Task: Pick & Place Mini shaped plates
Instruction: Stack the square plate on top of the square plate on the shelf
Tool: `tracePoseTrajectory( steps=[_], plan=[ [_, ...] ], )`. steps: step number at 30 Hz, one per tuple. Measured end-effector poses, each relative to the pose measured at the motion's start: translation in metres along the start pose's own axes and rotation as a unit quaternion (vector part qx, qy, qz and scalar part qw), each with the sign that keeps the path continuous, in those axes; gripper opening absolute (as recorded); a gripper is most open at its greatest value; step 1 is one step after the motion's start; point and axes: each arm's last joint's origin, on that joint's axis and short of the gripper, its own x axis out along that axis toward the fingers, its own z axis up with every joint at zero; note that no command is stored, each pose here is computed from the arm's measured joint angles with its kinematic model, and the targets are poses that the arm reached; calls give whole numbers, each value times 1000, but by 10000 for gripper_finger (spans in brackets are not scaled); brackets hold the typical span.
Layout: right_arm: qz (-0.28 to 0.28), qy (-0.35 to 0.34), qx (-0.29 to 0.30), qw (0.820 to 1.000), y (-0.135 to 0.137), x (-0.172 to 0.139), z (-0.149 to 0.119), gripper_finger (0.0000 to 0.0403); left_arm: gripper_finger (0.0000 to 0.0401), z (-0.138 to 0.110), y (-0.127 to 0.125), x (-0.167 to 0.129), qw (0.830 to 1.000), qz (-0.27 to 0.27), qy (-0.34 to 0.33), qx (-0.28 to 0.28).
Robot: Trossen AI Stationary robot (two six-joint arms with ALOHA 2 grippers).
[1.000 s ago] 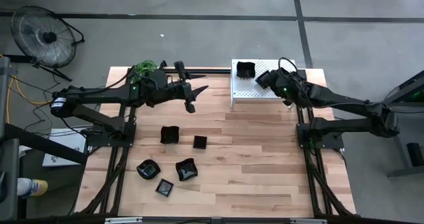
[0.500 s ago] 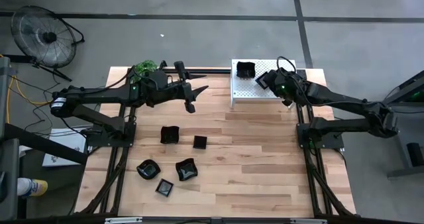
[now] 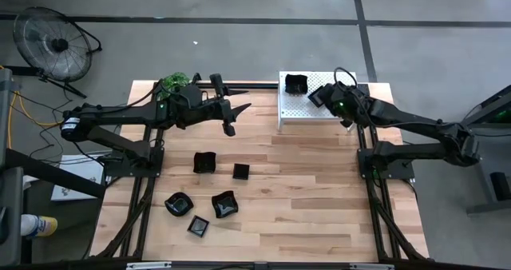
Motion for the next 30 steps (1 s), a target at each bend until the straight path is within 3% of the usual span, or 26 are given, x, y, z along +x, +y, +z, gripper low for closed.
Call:
tracePoseTrajectory(
  steps=[30],
  plan=[
    [-6,7,-19,1000,3,11,-1,0,178,-2,-2,0,1000,-8,11,5]
  ],
)
